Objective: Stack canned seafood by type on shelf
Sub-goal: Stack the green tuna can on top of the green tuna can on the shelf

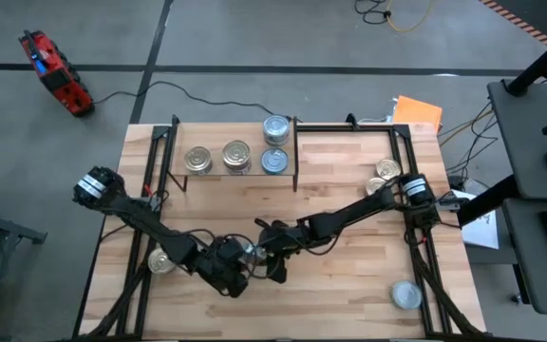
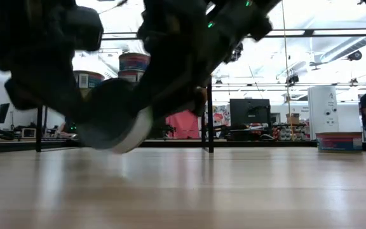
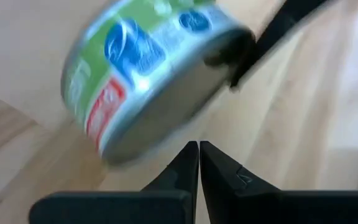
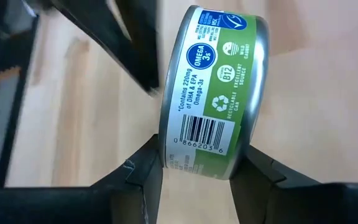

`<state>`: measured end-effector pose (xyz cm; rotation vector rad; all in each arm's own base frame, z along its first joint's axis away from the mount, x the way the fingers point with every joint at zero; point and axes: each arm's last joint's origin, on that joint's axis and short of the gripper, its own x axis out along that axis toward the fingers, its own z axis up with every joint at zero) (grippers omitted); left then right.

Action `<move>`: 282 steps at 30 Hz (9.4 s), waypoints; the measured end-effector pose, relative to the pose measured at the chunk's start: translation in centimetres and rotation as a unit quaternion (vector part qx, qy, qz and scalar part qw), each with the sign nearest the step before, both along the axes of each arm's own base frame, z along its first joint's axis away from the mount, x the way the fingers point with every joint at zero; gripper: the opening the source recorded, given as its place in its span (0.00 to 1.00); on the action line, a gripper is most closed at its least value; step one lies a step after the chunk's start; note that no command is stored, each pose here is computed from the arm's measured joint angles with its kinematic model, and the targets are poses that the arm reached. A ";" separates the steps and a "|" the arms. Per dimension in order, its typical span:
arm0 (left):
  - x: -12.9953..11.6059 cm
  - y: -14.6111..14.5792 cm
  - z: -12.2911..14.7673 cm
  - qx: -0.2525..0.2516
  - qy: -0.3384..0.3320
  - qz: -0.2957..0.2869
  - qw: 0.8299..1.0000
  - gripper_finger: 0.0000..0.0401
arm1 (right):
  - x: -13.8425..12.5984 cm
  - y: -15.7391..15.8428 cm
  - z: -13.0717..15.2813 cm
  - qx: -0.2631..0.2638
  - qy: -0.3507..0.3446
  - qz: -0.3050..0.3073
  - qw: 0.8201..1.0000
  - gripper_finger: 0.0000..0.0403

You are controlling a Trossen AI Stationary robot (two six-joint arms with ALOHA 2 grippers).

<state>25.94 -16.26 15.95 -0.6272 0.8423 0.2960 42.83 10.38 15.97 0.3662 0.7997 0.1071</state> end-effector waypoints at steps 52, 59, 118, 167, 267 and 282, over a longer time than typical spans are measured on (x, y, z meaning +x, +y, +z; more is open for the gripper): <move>-1.5 11.2 24.5 0.244 -0.300 -0.202 0.900 0.00 | -14.9 -8.2 23.8 -0.182 -0.199 -0.100 0.958 0.33; -0.8 16.2 25.7 0.288 -0.332 -0.101 0.893 0.00 | -15.4 -11.8 24.2 -0.266 -0.205 -0.047 0.941 0.33; -3.0 20.4 29.9 0.468 -0.316 0.016 0.825 0.56 | -12.6 -19.8 27.0 -0.364 -0.451 0.019 0.815 0.33; 0.4 20.7 29.3 0.372 -0.423 -0.038 0.826 0.71 | -11.0 -17.8 26.7 -0.310 -0.495 0.056 0.810 0.33; -10.2 25.4 36.8 0.257 -0.503 0.140 0.813 0.73 | -9.1 -20.0 19.6 -0.586 -0.042 0.059 0.807 0.30; -12.1 24.5 37.2 0.288 -0.490 0.173 0.804 0.72 | -4.6 -23.5 16.9 -0.622 0.085 0.049 0.777 0.30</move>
